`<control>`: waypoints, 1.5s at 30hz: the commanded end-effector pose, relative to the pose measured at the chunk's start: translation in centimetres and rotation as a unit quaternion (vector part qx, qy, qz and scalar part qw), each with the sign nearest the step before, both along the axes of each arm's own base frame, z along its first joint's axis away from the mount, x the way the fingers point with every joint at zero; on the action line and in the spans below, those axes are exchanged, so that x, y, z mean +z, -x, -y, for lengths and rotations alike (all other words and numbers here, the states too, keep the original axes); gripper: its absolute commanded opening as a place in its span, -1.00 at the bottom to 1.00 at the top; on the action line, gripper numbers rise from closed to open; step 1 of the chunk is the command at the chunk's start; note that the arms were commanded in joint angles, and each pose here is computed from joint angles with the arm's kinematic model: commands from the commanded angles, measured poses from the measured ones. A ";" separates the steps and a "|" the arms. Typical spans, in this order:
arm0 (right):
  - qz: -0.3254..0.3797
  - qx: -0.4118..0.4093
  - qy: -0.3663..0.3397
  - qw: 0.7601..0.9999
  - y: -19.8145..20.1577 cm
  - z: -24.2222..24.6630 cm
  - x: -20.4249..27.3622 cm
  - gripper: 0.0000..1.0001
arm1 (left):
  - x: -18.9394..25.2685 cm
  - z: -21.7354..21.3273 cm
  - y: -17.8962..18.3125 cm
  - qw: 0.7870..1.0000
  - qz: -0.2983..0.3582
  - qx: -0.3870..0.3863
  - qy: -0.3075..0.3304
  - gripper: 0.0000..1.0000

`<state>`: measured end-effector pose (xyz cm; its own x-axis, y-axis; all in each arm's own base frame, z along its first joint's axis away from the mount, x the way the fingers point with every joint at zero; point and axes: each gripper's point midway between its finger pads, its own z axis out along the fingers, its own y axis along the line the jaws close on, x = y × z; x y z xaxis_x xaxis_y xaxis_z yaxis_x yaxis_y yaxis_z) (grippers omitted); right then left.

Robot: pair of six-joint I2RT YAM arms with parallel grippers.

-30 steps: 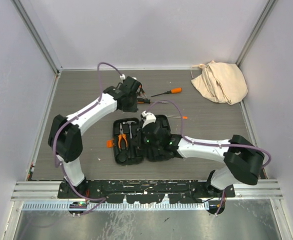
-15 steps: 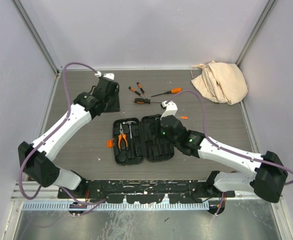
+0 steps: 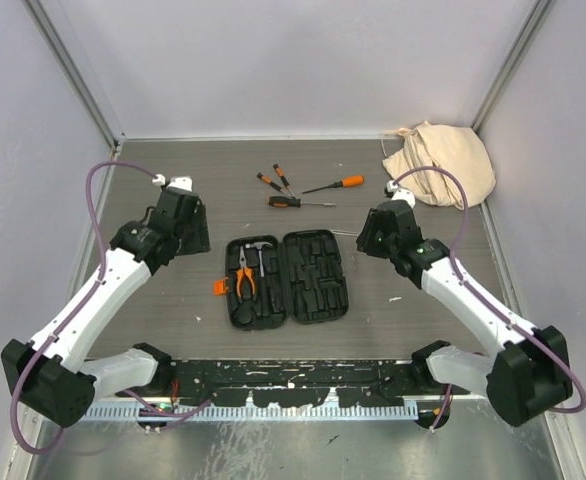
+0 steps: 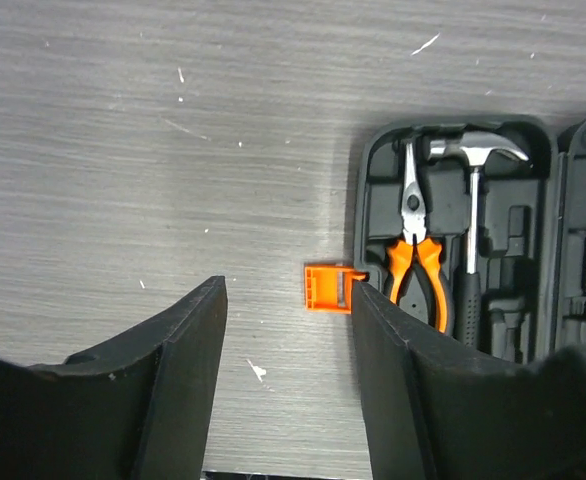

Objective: Sort the tools into containers
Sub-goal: Move the utility knife at the center of the board.

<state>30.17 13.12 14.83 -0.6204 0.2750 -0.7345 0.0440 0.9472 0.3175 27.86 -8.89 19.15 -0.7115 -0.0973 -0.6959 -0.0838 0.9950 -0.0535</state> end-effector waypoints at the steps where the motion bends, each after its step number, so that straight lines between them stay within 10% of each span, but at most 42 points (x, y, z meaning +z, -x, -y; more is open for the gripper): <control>1: -0.046 0.032 -0.018 0.998 -0.7 0.1 -0.8 -0.23 | -0.5 -0.1 0.7 1.000 -0.004 -0.011 0.008 0.11; 45: -0.178 0.172 0.148 0.957 -11.3 1.3 -9.3 0.24 | -2.9 0.9 1.3 0.997 -0.068 -0.035 0.006 0.22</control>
<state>40.51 11.46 4.69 -0.8785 -0.1466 -0.4546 -0.1926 0.9797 0.0561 26.36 -10.14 15.28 -0.8139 -0.0618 -0.5777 -0.0241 0.9971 -0.0727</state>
